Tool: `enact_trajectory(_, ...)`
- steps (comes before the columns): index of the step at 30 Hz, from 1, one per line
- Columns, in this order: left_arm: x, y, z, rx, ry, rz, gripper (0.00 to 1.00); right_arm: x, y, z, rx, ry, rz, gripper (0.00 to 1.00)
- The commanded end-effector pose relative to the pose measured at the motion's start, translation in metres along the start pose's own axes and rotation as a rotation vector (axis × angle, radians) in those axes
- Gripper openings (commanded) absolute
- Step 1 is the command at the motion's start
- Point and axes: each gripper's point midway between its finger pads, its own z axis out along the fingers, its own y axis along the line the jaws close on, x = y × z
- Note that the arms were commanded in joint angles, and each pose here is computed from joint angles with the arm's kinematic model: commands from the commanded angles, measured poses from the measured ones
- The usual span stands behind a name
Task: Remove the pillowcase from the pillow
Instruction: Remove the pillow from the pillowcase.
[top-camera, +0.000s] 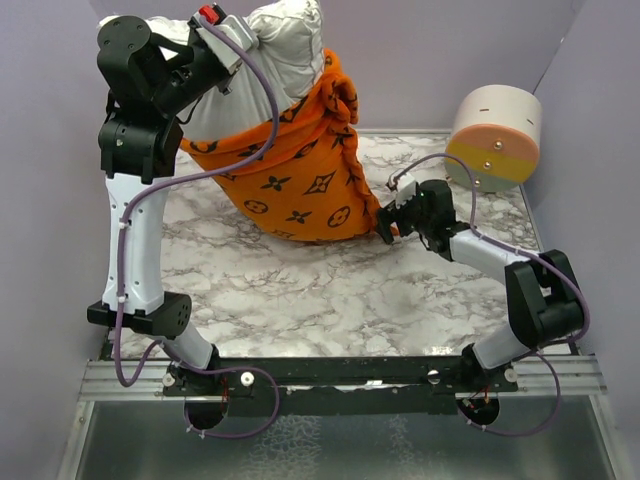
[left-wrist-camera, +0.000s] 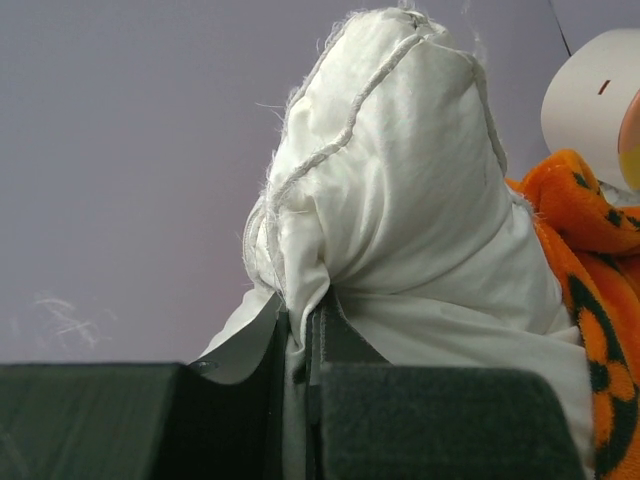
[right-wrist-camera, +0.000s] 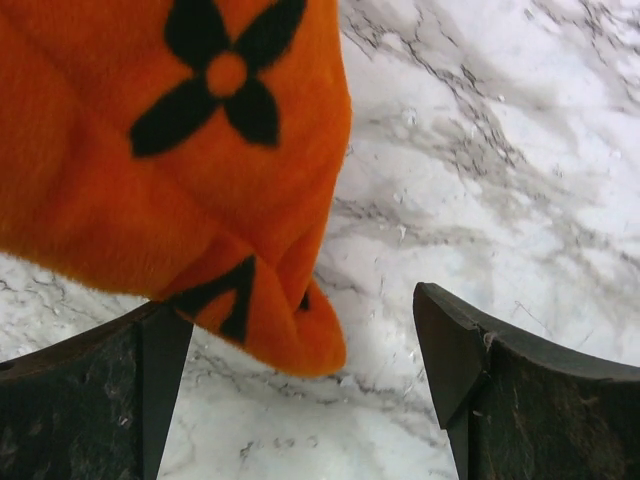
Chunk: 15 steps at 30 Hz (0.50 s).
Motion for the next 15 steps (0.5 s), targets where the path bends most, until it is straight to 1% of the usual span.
enact_trajectory(1, -0.124, 0.045, -0.056, -0.220, -0.263, 0.286, 0.00, -0.019, 0.010, 0.023, -0.145, -0.035, -0.113, 0.88)
enact_trajectory(3, -0.124, 0.046, -0.056, -0.225, -0.260, 0.293, 0.00, -0.015, 0.023, 0.031, -0.227, -0.040, -0.114, 0.86)
enact_trajectory(5, -0.123, 0.049, -0.055, -0.235, -0.257, 0.300, 0.00, -0.010, 0.029, 0.039, -0.262, -0.036, -0.081, 0.82)
enact_trajectory(9, -0.121, 0.057, -0.054, -0.272, -0.250, 0.331, 0.00, -0.009, 0.037, 0.043, -0.307, -0.036, -0.038, 0.62)
enact_trajectory(11, -0.122, 0.063, -0.054, -0.305, -0.254, 0.341, 0.00, -0.014, 0.043, 0.039, -0.337, -0.063, -0.026, 0.56)
enact_trajectory(14, -0.125, 0.070, -0.054, -0.339, -0.262, 0.350, 0.00, -0.014, 0.057, 0.034, -0.420, -0.055, 0.003, 0.52)
enact_trajectory(15, -0.126, 0.072, -0.055, -0.347, -0.264, 0.353, 0.00, -0.014, 0.058, 0.035, -0.421, -0.053, 0.021, 0.44)
